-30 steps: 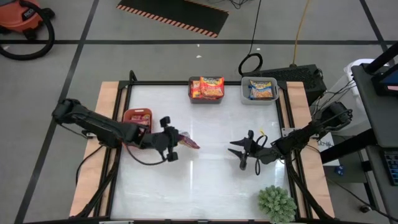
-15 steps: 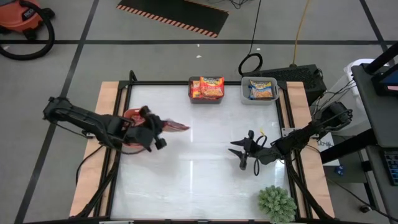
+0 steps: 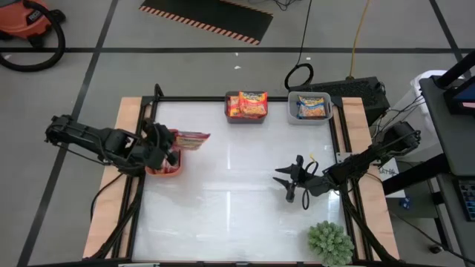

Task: Sort Maruchan noodles
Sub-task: Put the red noodle pack into the orange bin

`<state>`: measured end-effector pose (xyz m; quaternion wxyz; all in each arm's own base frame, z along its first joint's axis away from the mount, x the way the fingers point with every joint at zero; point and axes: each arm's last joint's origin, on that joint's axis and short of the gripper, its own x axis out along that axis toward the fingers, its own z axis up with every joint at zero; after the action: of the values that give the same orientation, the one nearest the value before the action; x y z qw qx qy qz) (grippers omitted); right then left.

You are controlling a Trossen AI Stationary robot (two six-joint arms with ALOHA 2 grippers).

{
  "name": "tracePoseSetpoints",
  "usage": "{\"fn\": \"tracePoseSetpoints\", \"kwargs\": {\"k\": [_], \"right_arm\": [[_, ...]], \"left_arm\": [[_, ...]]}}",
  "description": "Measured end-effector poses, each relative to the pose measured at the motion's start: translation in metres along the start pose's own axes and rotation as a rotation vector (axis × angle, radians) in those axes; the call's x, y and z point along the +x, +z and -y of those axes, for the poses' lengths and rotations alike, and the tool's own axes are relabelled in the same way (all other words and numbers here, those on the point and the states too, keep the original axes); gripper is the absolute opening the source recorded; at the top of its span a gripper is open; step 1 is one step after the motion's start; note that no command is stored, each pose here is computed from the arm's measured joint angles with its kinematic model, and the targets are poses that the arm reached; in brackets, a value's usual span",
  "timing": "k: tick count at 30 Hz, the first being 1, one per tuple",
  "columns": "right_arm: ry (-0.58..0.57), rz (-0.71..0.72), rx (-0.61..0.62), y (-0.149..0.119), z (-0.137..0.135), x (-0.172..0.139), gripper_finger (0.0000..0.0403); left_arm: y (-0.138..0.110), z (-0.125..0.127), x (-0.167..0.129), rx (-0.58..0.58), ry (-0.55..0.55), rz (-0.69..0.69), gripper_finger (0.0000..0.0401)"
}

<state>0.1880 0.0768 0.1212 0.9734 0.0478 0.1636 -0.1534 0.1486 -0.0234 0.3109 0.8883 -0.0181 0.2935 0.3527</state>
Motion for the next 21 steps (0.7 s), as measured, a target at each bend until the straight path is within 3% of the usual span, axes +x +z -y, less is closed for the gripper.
{"fn": "tracePoseSetpoints", "kwargs": {"k": [9, 21], "right_arm": [[0.001, 0.002, -0.009, 0.0, 0.0, 0.0, 0.0148], [0.0, -0.001, 0.001, 0.0, 0.0, 0.0, 0.0147]], "left_arm": [[-0.016, -0.019, -0.006, -0.029, 0.077, -0.123, 0.0001], [-0.034, -0.03, -0.014, 0.031, 0.004, -0.408, 0.0001]]}}
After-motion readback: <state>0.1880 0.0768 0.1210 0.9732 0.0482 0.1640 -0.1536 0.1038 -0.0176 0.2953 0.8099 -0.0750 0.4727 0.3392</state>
